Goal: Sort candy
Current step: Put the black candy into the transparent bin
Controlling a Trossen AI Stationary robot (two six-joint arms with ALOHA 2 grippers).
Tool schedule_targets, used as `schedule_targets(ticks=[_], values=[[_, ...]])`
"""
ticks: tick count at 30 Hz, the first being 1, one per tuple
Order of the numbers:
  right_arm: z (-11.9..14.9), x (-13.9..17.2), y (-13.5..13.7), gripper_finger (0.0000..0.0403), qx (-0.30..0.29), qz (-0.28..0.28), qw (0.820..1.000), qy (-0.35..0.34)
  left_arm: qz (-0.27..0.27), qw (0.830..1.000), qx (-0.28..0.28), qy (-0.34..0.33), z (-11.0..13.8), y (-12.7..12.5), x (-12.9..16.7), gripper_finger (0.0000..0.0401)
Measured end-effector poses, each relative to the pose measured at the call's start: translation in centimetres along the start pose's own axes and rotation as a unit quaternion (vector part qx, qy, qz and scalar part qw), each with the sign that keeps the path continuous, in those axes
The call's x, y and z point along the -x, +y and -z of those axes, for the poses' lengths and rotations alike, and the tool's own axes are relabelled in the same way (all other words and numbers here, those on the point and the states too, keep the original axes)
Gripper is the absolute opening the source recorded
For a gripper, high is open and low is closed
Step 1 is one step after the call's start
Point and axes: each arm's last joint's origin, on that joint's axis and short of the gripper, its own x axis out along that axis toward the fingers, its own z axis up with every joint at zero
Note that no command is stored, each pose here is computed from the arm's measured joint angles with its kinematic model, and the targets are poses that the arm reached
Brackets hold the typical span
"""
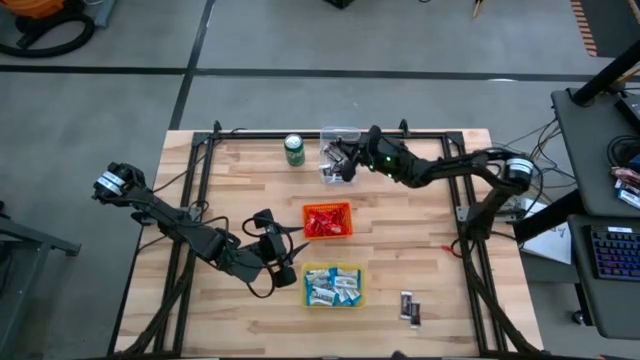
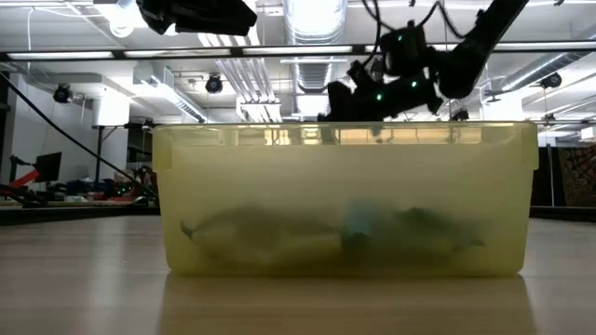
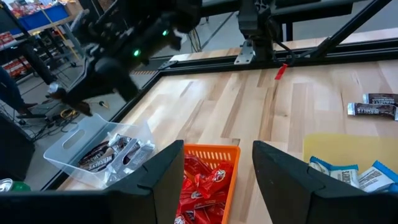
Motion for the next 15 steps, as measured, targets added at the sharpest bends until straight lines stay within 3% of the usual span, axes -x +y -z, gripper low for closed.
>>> schedule_targets(ticks=[8, 15], values=[[2.1, -1.9, -2.1, 0.0062, -0.064, 0.028, 0.997, 0.038, 0.000, 1.000, 0.000, 0.001, 0.0, 0.0, 0.0, 0.0174], [1.9, -1.5, -2.4, 0.0110, -0.070, 0.033, 0.995, 0.061, 0.000, 1.000, 0.000, 0.001, 0.0, 0.0, 0.0, 0.0174]])
